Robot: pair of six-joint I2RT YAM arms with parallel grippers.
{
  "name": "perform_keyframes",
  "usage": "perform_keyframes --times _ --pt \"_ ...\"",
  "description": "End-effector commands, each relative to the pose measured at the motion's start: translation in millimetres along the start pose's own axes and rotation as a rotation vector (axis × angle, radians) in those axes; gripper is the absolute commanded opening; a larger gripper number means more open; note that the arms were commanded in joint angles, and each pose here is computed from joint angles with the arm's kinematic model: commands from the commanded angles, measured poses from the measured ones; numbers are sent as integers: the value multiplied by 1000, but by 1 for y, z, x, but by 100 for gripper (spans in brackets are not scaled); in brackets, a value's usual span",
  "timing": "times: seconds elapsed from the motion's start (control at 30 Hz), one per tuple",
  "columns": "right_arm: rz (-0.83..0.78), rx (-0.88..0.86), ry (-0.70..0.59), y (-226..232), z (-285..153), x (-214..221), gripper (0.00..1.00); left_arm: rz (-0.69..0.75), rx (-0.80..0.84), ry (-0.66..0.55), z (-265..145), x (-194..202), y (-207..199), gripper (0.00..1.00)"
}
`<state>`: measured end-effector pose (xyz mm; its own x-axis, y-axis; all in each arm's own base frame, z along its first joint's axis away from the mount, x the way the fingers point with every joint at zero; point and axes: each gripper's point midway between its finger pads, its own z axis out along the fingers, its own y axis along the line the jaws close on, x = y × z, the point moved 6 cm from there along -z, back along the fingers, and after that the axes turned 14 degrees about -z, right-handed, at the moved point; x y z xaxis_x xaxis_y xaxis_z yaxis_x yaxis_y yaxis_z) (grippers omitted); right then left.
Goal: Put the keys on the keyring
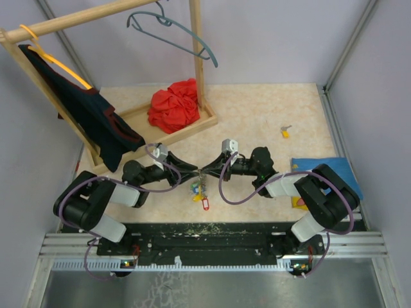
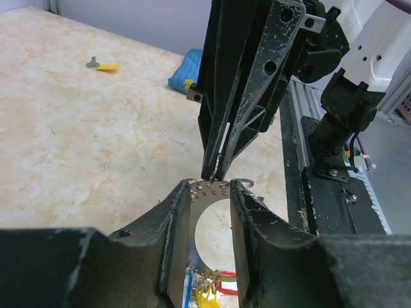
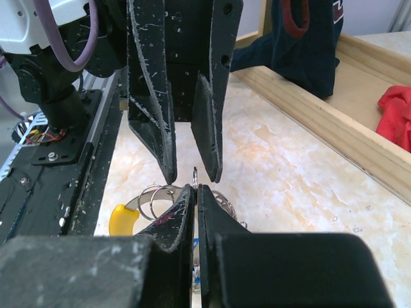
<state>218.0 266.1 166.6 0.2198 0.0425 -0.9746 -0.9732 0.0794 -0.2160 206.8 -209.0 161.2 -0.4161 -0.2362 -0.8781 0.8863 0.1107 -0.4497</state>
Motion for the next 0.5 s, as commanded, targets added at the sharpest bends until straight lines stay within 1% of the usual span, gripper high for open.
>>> perform_keyframes --times 0.0,0.13,0.27,0.37,0.43,0.47 --pt "-67 -22 -60 -4 6 -15 0 146 91 -85 8 -26 -10 36" --pt "-68 -25 -61 -4 6 -16 0 146 99 -81 10 -27 -10 31" --pt "-67 -28 -63 -3 6 -16 0 135 104 -69 11 -23 -9 28" --pt "-69 -32 -67 -3 7 -17 0 127 110 -60 11 -21 -9 21" --pt "-69 -34 -69 -3 7 -18 0 125 114 -55 12 -20 -9 19" --pt "-69 -36 -69 -2 7 -18 0 125 116 -54 12 -19 -9 16"
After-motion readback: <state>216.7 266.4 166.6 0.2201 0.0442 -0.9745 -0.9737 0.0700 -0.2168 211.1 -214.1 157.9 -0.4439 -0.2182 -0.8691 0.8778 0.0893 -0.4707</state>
